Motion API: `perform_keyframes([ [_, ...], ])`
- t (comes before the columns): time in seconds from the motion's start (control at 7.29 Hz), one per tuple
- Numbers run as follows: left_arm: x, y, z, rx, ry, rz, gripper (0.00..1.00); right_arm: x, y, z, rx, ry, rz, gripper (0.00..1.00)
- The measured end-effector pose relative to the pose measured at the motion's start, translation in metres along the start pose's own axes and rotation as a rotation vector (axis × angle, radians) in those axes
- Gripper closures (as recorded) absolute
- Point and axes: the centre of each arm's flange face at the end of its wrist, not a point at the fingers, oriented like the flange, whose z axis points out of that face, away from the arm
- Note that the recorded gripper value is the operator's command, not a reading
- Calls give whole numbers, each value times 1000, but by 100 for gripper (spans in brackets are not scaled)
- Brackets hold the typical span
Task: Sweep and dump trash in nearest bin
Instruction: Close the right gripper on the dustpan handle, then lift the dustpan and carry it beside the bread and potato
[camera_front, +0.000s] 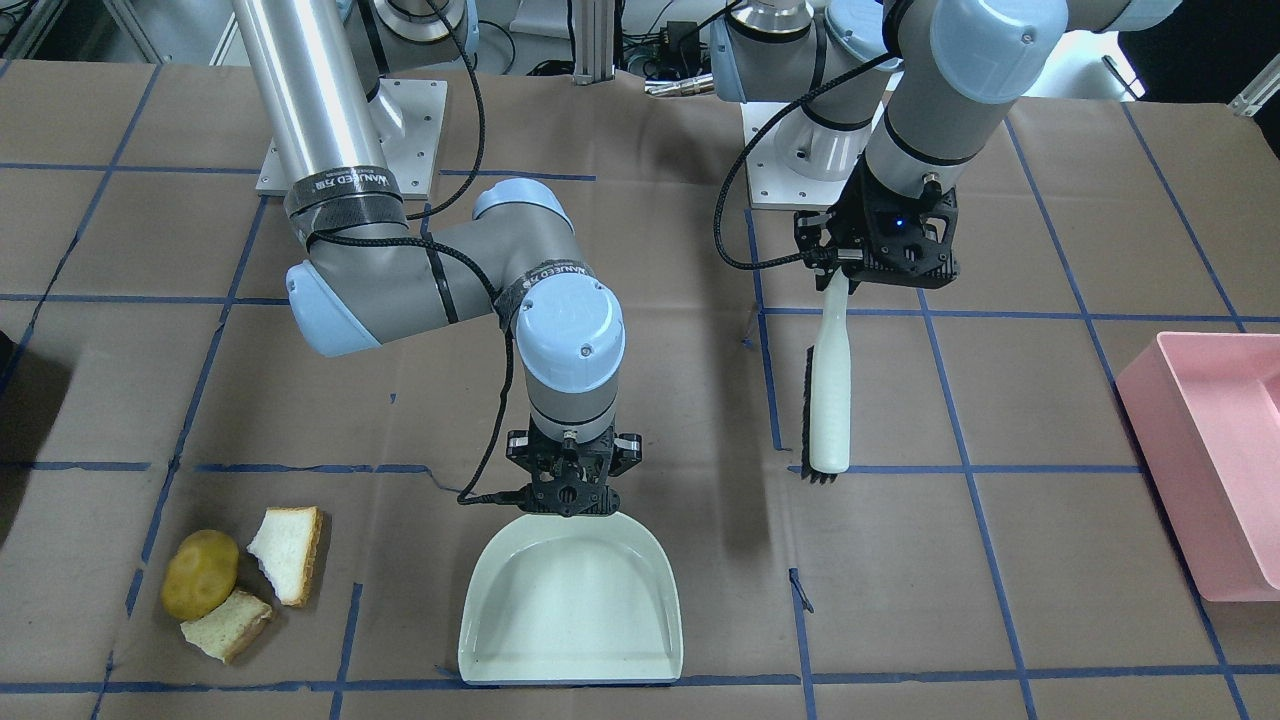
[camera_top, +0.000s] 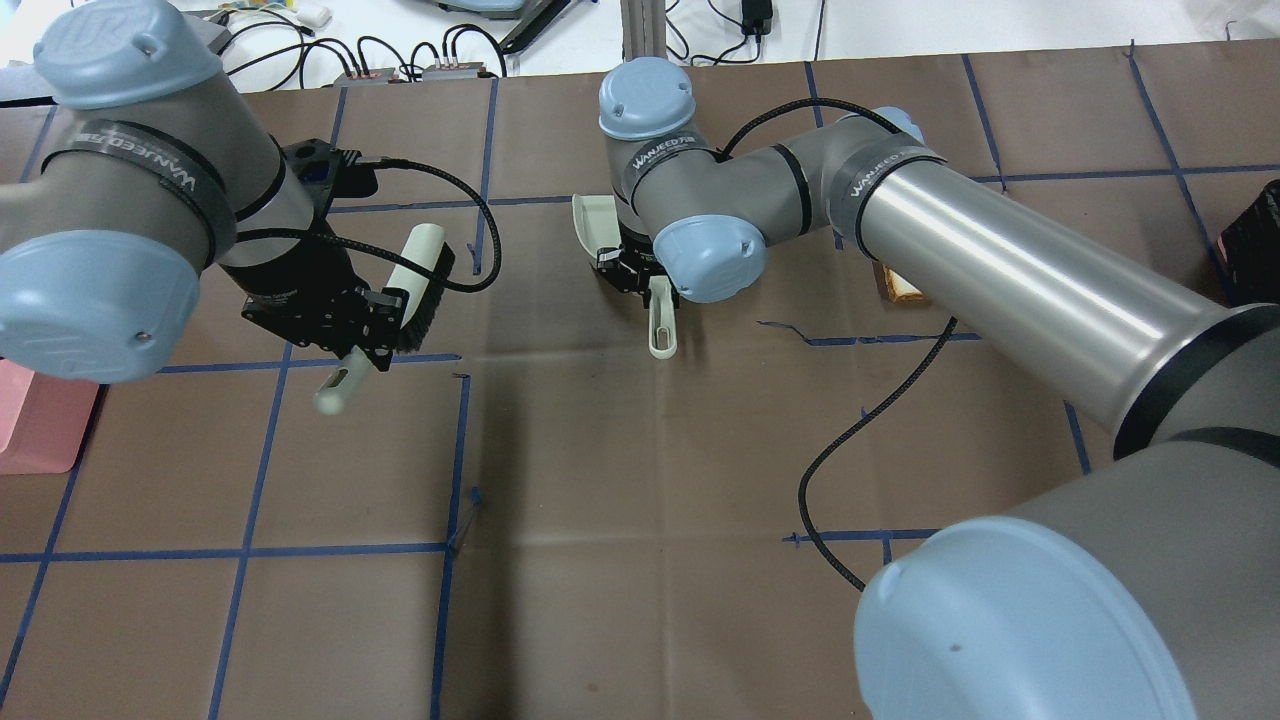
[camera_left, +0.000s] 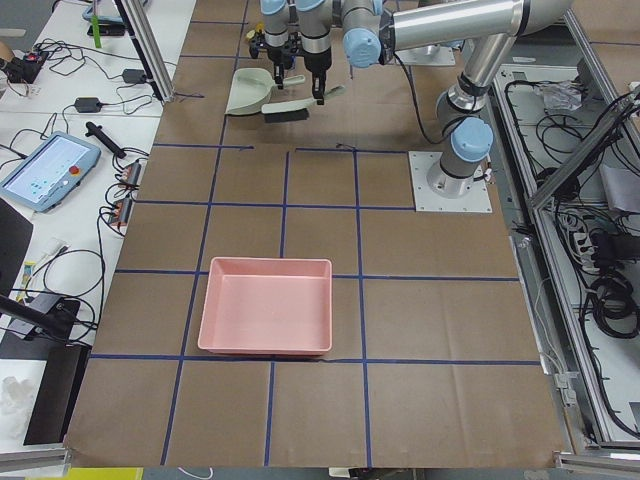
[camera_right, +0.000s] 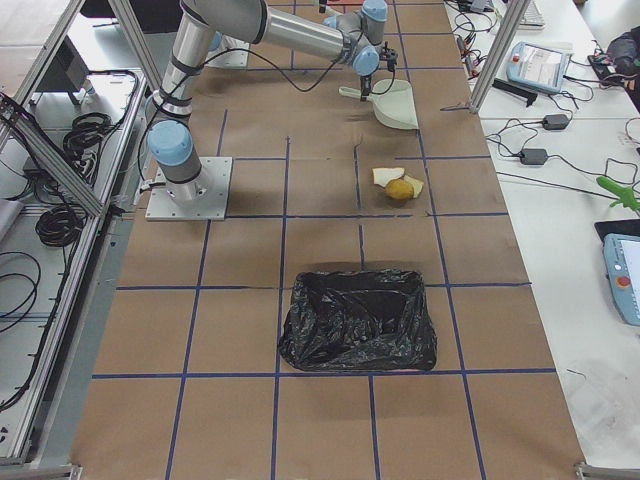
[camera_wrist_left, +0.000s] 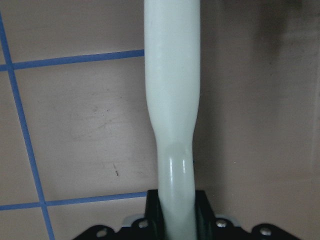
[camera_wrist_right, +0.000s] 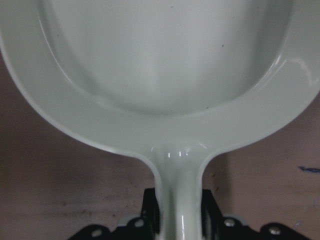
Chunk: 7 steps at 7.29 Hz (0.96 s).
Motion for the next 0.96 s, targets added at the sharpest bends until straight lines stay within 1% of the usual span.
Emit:
perform_keyframes([
  [0.14, 0, 0, -1, 2, -1, 5, 100, 1, -1, -6, 6, -2, 1, 89],
  [0.41, 0, 1, -2, 5, 1, 5, 100, 2, -2, -36, 7, -1, 3, 89],
  [0.69, 1, 1, -2, 7, 3, 2, 100, 7, -1, -67, -1, 6, 10, 89],
  [0.96, 2, 3, -4, 10, 4, 3, 100, 38, -5, -99, -25, 20, 22, 89],
])
